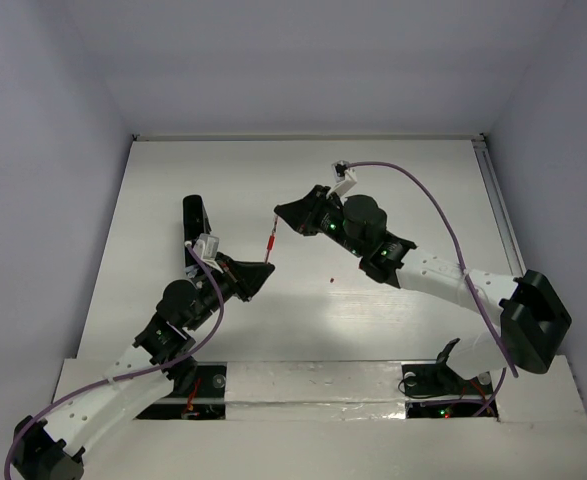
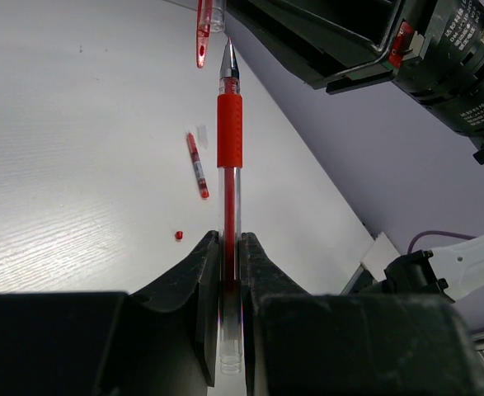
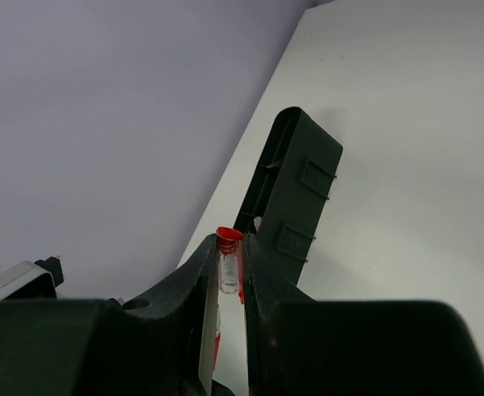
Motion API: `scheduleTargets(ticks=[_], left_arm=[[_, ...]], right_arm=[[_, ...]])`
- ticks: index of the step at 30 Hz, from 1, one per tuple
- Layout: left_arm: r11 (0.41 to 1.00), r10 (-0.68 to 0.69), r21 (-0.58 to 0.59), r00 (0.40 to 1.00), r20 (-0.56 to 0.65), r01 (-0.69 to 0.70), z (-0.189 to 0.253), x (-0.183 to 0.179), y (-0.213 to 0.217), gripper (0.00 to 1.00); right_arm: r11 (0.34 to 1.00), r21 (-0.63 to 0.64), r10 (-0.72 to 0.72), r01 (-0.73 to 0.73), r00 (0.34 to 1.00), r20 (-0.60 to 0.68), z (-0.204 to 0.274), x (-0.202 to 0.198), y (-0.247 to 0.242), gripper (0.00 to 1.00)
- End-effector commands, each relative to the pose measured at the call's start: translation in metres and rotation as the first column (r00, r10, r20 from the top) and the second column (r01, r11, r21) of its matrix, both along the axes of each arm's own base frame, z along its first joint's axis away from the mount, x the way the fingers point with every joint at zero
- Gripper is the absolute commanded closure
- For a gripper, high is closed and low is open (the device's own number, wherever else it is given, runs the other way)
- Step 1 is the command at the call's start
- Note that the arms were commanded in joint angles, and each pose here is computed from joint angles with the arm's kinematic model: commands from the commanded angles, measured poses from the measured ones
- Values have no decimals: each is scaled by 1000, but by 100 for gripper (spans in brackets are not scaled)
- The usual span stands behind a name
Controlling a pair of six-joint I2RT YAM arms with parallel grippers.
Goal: Sort the stationery into containers
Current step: Close the pen cap on the pen.
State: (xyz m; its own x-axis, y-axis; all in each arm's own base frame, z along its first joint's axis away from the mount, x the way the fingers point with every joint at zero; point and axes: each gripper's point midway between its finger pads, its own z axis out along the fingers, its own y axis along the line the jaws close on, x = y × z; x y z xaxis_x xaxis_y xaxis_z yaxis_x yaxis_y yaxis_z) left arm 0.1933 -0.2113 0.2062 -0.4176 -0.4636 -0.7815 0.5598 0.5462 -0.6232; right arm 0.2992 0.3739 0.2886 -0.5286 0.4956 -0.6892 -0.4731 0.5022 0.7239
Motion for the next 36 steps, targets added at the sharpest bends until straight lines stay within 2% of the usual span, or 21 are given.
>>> scheduleTargets(ticks=[1,36], left_arm=[[999,-11,-35,999,52,13,21,-1,-2,100],[999,-2,-42,997,76,6,30,-1,0,100]], right_arm=[[993,113,12,-23,995,97,54,-6,2,100],[998,51,28,-31,997,66,32,-8,2,100]])
